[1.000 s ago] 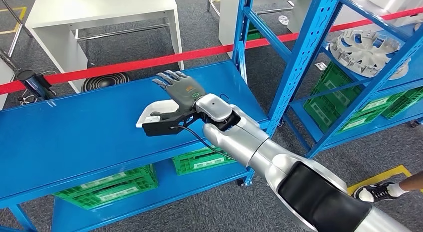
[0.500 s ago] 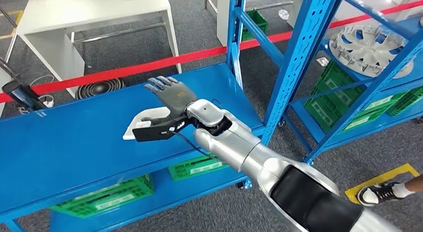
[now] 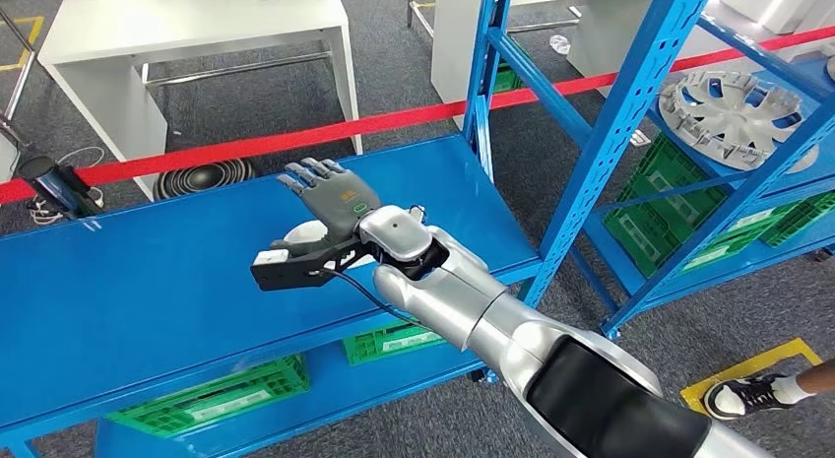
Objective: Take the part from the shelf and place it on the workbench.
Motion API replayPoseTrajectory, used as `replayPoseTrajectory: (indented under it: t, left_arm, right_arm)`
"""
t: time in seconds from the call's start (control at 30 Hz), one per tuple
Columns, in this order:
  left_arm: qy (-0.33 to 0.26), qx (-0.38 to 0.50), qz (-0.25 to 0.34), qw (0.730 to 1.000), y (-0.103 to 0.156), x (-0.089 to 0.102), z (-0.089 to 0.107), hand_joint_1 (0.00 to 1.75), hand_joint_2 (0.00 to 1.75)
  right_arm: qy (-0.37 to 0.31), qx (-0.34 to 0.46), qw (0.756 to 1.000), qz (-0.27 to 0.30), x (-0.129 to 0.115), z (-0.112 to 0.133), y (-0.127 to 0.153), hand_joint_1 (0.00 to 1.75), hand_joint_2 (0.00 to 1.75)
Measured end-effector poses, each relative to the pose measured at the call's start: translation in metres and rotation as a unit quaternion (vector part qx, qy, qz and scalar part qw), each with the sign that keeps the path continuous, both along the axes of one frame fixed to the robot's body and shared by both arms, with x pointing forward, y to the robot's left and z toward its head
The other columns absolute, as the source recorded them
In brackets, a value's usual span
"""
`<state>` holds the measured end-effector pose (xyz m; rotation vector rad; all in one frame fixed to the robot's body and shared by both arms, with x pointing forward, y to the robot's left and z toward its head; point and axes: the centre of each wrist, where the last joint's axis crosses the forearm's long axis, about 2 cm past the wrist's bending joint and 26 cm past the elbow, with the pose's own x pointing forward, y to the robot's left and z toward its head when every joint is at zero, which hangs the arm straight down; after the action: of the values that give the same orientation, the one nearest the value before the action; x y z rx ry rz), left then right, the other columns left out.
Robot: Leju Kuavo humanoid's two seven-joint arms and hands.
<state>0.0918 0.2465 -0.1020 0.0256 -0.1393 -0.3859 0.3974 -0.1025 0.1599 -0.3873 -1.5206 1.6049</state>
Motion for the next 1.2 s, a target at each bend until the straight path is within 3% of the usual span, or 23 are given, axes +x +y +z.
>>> replayPoseTrajectory:
  t: [0.33,0.47,1.2]
  left_arm:
    - [-0.008,-0.002,0.0,1.0,-0.002,0.002,0.001,0.0,0.0]
    - [-0.009,-0.002,0.0,1.0,-0.002,0.002,0.001,0.0,0.0]
    - [-0.01,-0.005,-0.001,1.0,-0.005,0.01,0.003,0.0,0.0]
  right_arm:
    - [0.005,0.0,1.0,-0.001,-0.001,-0.001,0.001,0.0,0.0]
    - [0.011,0.003,1.0,-0.003,-0.002,-0.003,0.002,0.0,1.75]
    - [0.107,0.008,0.994,-0.029,-0.027,-0.045,0.005,0.0,1.75]
